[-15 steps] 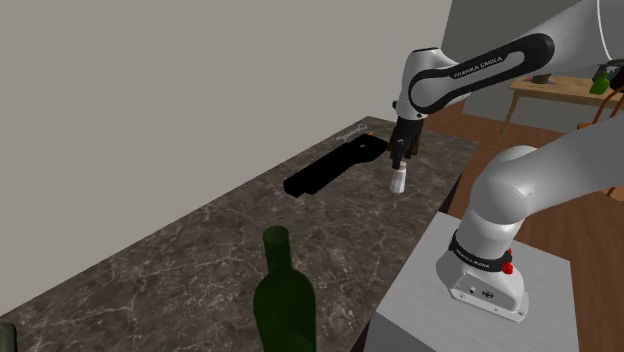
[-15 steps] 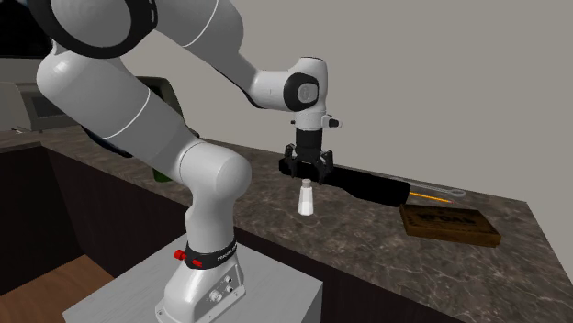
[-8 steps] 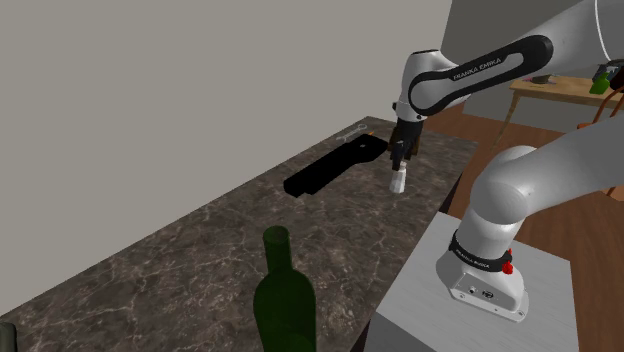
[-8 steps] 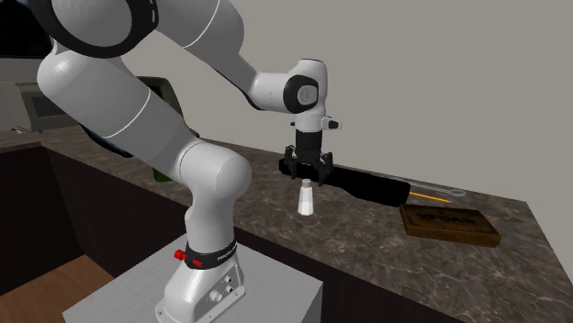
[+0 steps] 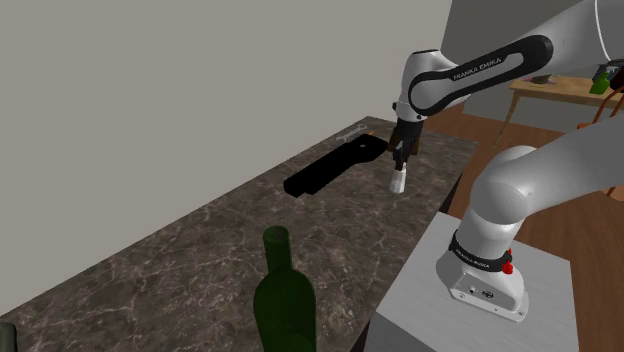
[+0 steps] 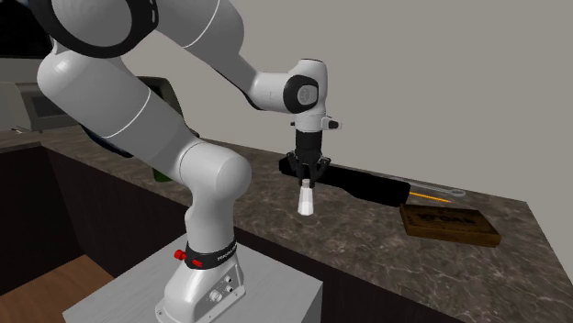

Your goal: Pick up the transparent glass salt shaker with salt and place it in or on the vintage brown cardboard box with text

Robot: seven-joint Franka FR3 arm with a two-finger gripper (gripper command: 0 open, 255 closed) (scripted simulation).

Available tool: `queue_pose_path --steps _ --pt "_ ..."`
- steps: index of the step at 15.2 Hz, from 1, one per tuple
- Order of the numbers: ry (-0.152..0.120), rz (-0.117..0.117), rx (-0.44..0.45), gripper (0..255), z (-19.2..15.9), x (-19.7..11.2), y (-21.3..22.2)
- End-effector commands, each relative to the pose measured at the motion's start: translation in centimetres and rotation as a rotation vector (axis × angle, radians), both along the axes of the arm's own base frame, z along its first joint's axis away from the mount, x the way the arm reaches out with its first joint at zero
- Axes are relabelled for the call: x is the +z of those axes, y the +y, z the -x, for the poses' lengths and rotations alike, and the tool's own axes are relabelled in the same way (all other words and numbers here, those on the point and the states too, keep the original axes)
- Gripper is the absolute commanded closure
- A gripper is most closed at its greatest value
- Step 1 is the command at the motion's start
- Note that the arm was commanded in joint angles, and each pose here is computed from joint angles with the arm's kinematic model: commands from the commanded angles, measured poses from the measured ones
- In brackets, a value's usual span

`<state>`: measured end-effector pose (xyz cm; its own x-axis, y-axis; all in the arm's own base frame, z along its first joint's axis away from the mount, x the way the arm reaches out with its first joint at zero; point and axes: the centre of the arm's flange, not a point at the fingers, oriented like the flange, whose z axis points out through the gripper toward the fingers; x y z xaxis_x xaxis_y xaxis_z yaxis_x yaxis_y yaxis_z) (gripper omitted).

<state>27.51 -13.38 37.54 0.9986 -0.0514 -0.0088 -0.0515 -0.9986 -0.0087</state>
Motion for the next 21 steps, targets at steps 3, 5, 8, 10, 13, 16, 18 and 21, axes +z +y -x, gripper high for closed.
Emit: queue_pose_path --steps 3,5,8,10,13,16,18,21 --pt "0.000 0.000 0.000 255 0.0 0.5 0.0" --pt "0.000 0.000 0.000 255 0.0 1.6 0.0" --pt "0.000 0.000 0.000 255 0.0 3.2 0.0" --pt "0.000 0.000 0.000 255 0.0 4.2 0.0" --pt "0.000 0.000 0.000 255 0.0 5.8 0.0" --pt "0.000 0.000 0.000 255 0.0 7.4 0.0" --pt "0.000 0.000 0.000 255 0.0 8.4 0.0" --pt "0.000 0.000 0.000 255 0.0 10.0 0.0"
